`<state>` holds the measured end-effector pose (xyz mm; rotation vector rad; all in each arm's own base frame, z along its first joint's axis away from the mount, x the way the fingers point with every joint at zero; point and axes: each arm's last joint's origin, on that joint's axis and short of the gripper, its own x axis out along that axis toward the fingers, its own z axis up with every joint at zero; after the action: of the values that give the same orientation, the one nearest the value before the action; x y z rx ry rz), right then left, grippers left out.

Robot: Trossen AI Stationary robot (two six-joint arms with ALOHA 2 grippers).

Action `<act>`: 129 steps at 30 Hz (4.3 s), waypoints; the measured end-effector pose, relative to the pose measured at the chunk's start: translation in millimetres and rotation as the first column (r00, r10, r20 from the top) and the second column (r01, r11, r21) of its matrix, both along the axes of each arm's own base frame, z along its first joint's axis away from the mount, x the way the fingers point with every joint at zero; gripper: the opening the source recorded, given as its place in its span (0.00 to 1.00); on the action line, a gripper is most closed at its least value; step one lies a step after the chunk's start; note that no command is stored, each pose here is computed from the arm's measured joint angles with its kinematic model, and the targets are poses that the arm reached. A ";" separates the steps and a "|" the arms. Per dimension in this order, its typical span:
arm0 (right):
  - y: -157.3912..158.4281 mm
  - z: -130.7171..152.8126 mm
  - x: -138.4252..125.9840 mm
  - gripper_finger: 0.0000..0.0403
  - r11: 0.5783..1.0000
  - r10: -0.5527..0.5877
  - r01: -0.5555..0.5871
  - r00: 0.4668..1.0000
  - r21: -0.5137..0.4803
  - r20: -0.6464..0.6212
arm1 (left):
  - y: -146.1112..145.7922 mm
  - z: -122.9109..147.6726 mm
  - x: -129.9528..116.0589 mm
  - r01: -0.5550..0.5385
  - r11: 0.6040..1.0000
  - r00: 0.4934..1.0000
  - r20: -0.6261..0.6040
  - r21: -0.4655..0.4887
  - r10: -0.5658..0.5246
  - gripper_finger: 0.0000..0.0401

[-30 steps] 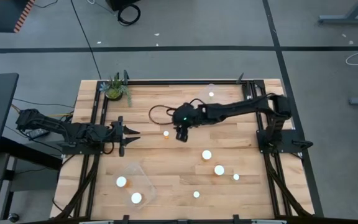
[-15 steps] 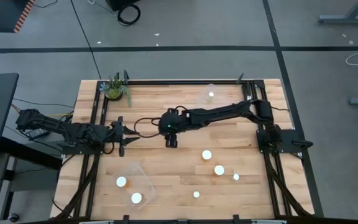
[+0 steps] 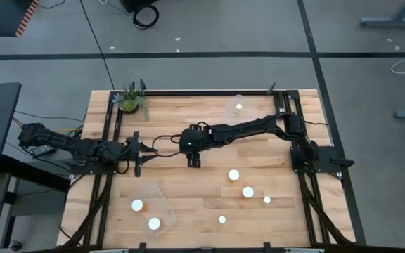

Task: Pick and place medicine bottles into bin by pill shape (circle, oval)
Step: Put the small orange pill bottle into the top transparent bin

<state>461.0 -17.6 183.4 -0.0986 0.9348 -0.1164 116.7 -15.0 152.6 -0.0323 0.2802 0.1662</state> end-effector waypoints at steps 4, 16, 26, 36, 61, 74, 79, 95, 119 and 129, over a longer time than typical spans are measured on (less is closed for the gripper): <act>-1.3 -1.3 -1.9 0.52 1.000 -0.003 0.003 1.000 0.001 -0.024 | 0.0 0.0 0.0 0.000 1.000 1.000 0.000 0.000 0.000 0.26; 0.6 -11.2 -20.3 0.52 0.973 0.188 -0.218 0.942 -0.081 -0.279 | 0.0 0.0 0.0 0.000 1.000 1.000 0.000 -0.001 0.000 0.26; 7.2 -10.5 -19.8 0.52 0.910 0.275 -0.356 0.901 -0.210 -0.337 | 0.0 0.0 0.0 0.000 1.000 1.000 0.000 0.000 0.000 0.26; 33.3 4.7 -14.3 0.52 0.884 0.252 -0.353 0.912 -0.308 -0.322 | -0.1 2.2 0.6 0.000 1.000 1.000 0.023 -0.004 0.000 0.26; -9.8 -2.5 -9.9 0.52 0.891 0.421 -0.442 0.889 -0.099 -0.181 | -0.1 2.0 0.6 -0.002 1.000 1.000 0.023 -0.012 0.002 0.26; -39.0 -22.7 -22.8 0.52 0.912 0.409 -0.409 0.897 0.032 -0.168 | -0.1 1.9 0.6 0.000 1.000 1.000 0.021 -0.005 0.000 0.26; -37.1 -32.8 -29.0 0.52 0.918 0.396 -0.392 0.897 0.060 -0.198 | -0.1 1.9 0.6 0.000 1.000 1.000 0.020 -0.005 0.000 0.26; -31.0 -37.6 -32.3 0.52 0.988 0.153 -0.143 0.956 0.059 -0.251 | -0.1 1.9 0.6 0.000 1.000 1.000 0.020 -0.005 0.000 0.26; -23.4 -24.0 -34.6 0.32 0.999 -0.018 0.027 0.972 0.036 -0.234 | -0.1 2.0 0.6 -0.006 1.000 1.000 0.025 -0.028 0.007 0.26; -4.0 59.8 -36.0 0.33 1.000 0.005 -0.002 0.993 -0.026 0.121 | -0.7 11.9 2.9 -0.001 0.999 0.991 0.131 -0.053 0.008 0.26</act>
<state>425.0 -21.6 243.2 -0.1157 0.8117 -0.1299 119.6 -15.6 164.5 -0.0959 0.1531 0.1604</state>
